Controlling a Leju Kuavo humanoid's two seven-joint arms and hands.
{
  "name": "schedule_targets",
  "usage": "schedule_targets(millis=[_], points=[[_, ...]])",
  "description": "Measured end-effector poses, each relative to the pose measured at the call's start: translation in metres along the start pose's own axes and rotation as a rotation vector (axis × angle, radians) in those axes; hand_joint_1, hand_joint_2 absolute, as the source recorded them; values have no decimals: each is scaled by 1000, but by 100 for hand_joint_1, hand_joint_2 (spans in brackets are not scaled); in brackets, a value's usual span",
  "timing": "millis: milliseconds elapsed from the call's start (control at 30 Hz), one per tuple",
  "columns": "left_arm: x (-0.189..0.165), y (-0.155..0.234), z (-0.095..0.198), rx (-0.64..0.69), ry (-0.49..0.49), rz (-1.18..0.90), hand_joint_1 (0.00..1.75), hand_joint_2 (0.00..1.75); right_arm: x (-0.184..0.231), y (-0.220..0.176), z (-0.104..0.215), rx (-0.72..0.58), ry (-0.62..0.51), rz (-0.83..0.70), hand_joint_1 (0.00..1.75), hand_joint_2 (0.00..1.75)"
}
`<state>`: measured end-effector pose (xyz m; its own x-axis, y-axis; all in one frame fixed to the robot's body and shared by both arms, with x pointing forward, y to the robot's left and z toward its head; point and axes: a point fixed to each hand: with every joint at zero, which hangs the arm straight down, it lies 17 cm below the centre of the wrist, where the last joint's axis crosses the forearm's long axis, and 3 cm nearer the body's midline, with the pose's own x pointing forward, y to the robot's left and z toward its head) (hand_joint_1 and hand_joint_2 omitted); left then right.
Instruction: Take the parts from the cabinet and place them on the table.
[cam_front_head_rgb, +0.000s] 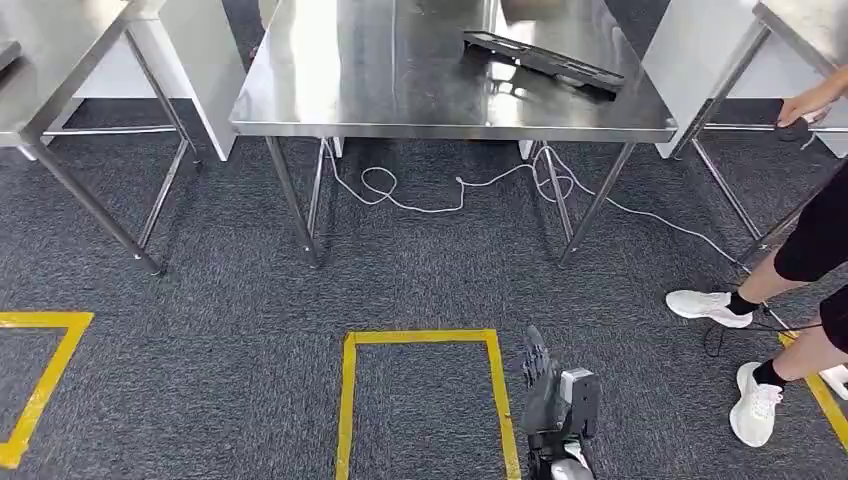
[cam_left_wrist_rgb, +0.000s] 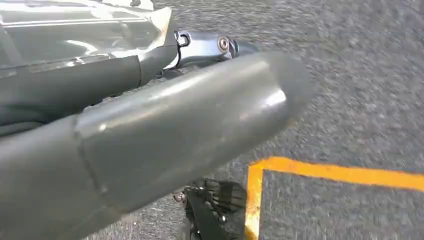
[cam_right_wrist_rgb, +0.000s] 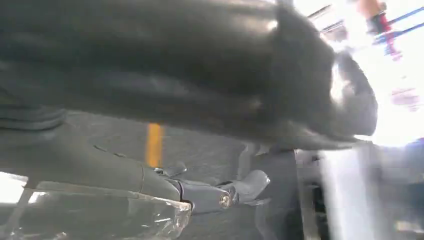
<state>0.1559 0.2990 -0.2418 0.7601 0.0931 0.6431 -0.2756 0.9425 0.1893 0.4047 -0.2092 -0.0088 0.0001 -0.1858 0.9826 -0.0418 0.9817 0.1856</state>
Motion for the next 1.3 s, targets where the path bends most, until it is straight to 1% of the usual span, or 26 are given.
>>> schedule_targets(millis=[33, 67, 100, 133, 167, 200, 233, 267, 333, 400, 433, 500, 633, 867, 1133, 1300], points=[[1, -1, 0, -5, -4, -5, 0, 0, -31, -15, 4, -43, 113, 57, 0, 0], [1, -2, 0, -12, -9, -13, 0, 0, -64, -30, 17, -90, 245, 114, 0, 0], [2, -4, 1, -20, -12, -18, 0, 0, -102, -50, 42, -146, 399, 168, 0, 0], [2, -4, 1, -21, -13, -19, 0, 0, -111, -53, 51, -155, 429, 175, 0, 0], [1, -6, 1, -31, -13, -25, 0, 0, -146, -77, 89, -203, 588, 232, 0, 0], [1, -7, 2, -35, -14, -31, 0, 0, -160, -81, 106, -212, 659, 255, 0, 0], [2, -8, 2, -43, -19, -43, 0, 0, -184, -91, 136, -222, 799, 302, 0, 0], [3, -10, 2, -51, -24, -47, 0, 0, -199, -101, 164, -224, 909, 340, 0, 0], [5, -10, 1, -54, -33, -49, 0, 0, -225, -107, 223, -209, 1099, 387, 0, 0], [3, -7, 1, -53, -31, -52, 0, 0, -241, -111, 273, -191, 1257, 430, 0, 0], [2, -6, 1, -52, -32, -55, 0, 0, -245, -112, 289, -182, 1304, 446, 0, 0], [1, -6, 2, -57, -31, -58, 0, 0, -248, -113, 303, -164, 1353, 478, 0, 0], [2, -5, 2, -57, -36, -65, 0, 0, -249, -117, 315, -142, 1379, 518, 0, 0], [6, -6, 1, -56, -50, -76, 0, 0, -249, -118, 316, -123, 1376, 558, 0, 0], [4, -9, 2, -67, -49, -90, 0, 0, -251, -119, 328, -118, 1403, 569, 0, 0], [5, -11, 3, -72, -53, -99, 0, 0, -251, -119, 328, -116, 1402, 570, 0, 0]])
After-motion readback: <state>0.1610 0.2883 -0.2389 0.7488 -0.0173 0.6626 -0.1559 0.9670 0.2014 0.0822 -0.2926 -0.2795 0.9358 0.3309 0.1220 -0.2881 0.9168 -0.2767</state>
